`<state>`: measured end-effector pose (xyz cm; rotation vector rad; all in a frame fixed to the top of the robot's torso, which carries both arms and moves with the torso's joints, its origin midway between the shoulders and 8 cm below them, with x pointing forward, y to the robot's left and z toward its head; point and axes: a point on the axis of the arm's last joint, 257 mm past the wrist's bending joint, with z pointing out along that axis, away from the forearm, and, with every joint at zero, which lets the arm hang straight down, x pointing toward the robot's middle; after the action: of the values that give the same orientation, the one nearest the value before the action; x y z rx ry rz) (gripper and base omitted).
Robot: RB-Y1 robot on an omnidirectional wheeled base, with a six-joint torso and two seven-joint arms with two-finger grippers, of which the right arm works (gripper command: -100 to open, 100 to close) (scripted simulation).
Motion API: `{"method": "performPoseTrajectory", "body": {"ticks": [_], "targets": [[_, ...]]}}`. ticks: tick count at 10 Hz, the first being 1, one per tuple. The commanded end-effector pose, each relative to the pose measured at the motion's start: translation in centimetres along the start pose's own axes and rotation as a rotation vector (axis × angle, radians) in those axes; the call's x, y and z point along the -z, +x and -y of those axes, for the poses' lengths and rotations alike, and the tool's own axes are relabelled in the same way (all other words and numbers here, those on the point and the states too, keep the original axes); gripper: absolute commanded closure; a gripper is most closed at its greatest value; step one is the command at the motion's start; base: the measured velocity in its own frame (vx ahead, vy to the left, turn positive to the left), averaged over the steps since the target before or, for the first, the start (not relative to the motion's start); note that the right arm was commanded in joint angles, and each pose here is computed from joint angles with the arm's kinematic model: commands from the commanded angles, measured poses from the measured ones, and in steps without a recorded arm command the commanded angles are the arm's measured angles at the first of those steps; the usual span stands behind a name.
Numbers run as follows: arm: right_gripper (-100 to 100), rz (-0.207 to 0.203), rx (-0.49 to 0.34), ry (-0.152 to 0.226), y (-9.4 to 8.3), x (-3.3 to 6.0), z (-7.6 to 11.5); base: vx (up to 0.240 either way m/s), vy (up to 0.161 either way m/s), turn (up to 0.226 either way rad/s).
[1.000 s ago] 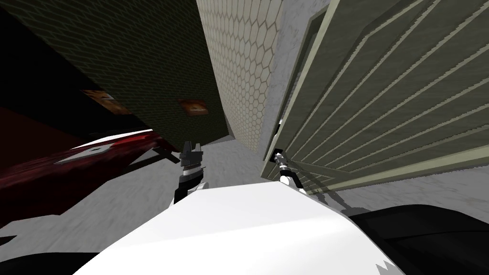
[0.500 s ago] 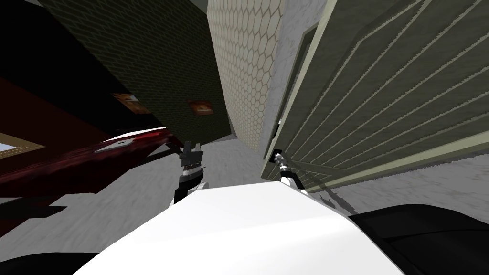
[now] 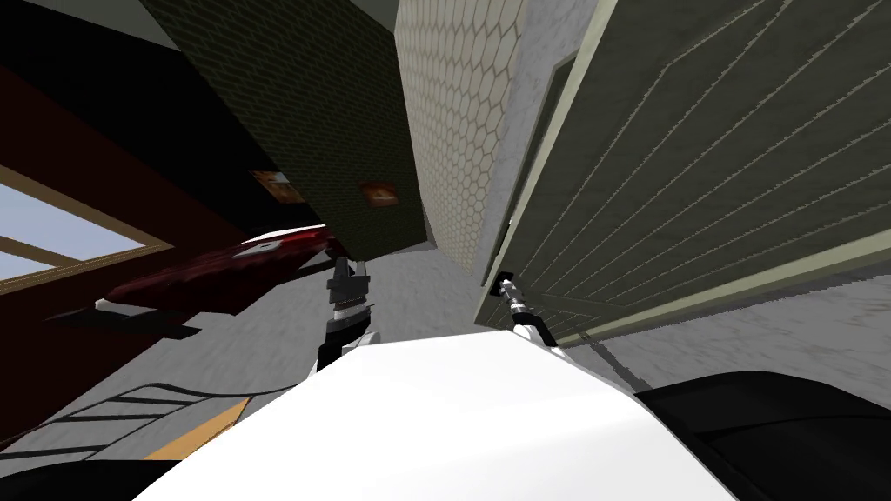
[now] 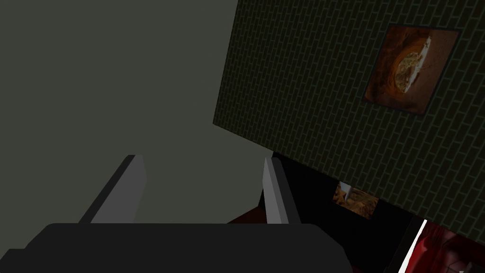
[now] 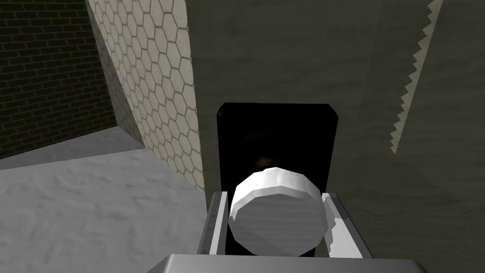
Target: Pull the door open
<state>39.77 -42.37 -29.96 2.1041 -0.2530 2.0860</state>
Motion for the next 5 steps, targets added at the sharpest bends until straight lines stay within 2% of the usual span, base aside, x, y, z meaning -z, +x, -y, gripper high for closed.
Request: {"method": "performPoseTrajectory", "body": {"ticks": [1, 3, 4, 5], "targets": [[100, -0.006, -0.003, 0.017, 0.24, 0.25, 0.24, -0.224, -0.033, 0.128], [100, -0.008, -0.003, 0.031, 0.32, 0.47, 0.41, -0.227, -0.040, 0.119], [100, 0.002, -0.001, 0.028, -0.08, 0.45, 0.36, -0.100, -0.010, 0.034], [100, 0.005, -0.002, 0.040, -0.24, 0.75, 0.52, -0.148, -0.032, 0.122]]}}
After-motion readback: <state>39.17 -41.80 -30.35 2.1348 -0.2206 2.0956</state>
